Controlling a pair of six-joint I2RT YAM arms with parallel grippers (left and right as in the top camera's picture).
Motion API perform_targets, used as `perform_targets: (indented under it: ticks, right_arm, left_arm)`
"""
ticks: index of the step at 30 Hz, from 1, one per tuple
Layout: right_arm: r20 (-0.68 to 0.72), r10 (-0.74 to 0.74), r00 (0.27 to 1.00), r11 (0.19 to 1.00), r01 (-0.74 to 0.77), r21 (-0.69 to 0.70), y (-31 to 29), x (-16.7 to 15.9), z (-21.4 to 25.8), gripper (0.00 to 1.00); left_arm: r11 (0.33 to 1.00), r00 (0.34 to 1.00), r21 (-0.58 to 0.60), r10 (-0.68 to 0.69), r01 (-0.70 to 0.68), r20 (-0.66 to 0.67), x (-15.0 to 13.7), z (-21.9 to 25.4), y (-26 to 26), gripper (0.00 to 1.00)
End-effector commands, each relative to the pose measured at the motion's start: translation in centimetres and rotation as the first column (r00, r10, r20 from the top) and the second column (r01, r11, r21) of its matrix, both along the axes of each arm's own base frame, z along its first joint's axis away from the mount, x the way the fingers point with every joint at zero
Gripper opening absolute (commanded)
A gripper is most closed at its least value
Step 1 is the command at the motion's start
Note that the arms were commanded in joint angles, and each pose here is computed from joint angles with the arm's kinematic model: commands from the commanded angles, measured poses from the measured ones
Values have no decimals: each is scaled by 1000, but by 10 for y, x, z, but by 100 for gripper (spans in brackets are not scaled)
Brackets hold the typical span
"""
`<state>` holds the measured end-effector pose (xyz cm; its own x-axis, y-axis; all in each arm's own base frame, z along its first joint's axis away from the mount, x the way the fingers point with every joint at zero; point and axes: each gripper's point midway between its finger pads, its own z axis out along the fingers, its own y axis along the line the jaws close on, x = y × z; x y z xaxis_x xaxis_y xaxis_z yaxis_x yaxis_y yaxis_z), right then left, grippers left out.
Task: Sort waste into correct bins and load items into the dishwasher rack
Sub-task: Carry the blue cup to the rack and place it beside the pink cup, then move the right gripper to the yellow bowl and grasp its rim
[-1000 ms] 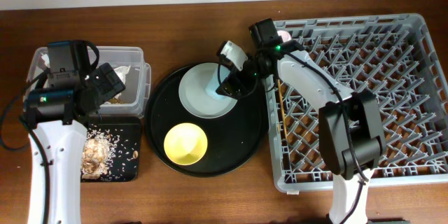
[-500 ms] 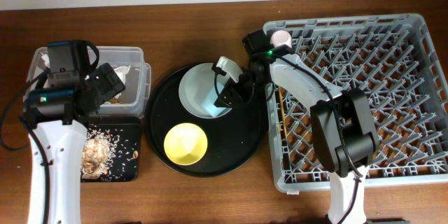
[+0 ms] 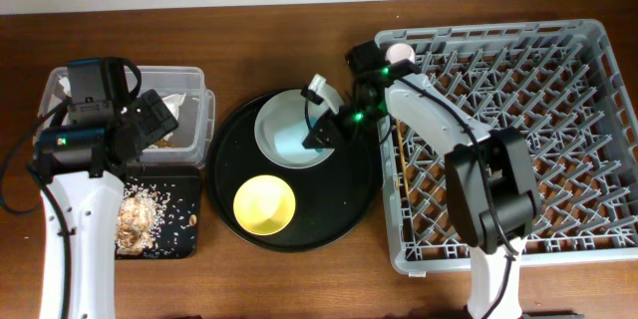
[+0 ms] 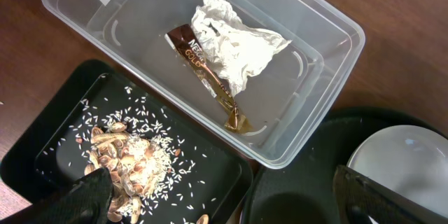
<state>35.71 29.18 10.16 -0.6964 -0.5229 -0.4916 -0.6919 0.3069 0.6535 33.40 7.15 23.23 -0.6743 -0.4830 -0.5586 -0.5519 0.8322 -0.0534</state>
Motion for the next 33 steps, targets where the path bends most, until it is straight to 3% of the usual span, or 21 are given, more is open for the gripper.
perform_targets:
  ticks: [1, 3, 5, 9, 11, 18, 20, 25, 28, 33]
  right_arm:
    - [-4, -89, 996, 978, 88, 191, -12, 11, 110, 4]
    - [-70, -154, 986, 916, 169, 363, -61, 19, 164, 4]
    - [-158, -300, 941, 888, 336, 314, -119, 38, 147, 4]
    - [-209, -408, 889, 834, 455, 311, -175, 50, 112, 4]
    - [-208, -369, 906, 809, 423, 408, -177, 50, 102, 4]
    - [-141, -351, 926, 824, 377, 424, -177, 66, 53, 4]
    - [-123, -347, 930, 846, 367, 388, -173, 70, 33, 4]
    - [-120, -399, 909, 910, 408, 73, -191, 59, -17, 4]
    - [-114, -360, 926, 926, 369, 72, -201, 39, -8, 4]
    - [-141, -468, 873, 877, 478, 47, -243, 28, 26, 4]
  left_arm:
    - [1000, 1000, -3, 10, -10, 22, 1, 7, 1, 99]
    - [1000, 1000, -3, 10, -10, 22, 1, 7, 1, 99]
    - [1000, 1000, -3, 10, -10, 22, 1, 7, 1, 99]
    - [1000, 1000, -3, 10, -10, 22, 1, 7, 1, 99]
    - [1000, 1000, -3, 10, -10, 22, 1, 7, 1, 99]
    - [1000, 1000, -3, 10, -10, 22, 1, 7, 1, 99]
    - [1000, 1000, -3, 10, -10, 22, 1, 7, 1, 99]
    - [1000, 1000, -3, 10, -10, 21, 1, 7, 1, 99]
    - [1000, 1000, -3, 10, -10, 22, 1, 7, 1, 99]
    - [1000, 1000, -3, 10, -10, 22, 1, 7, 1, 99]
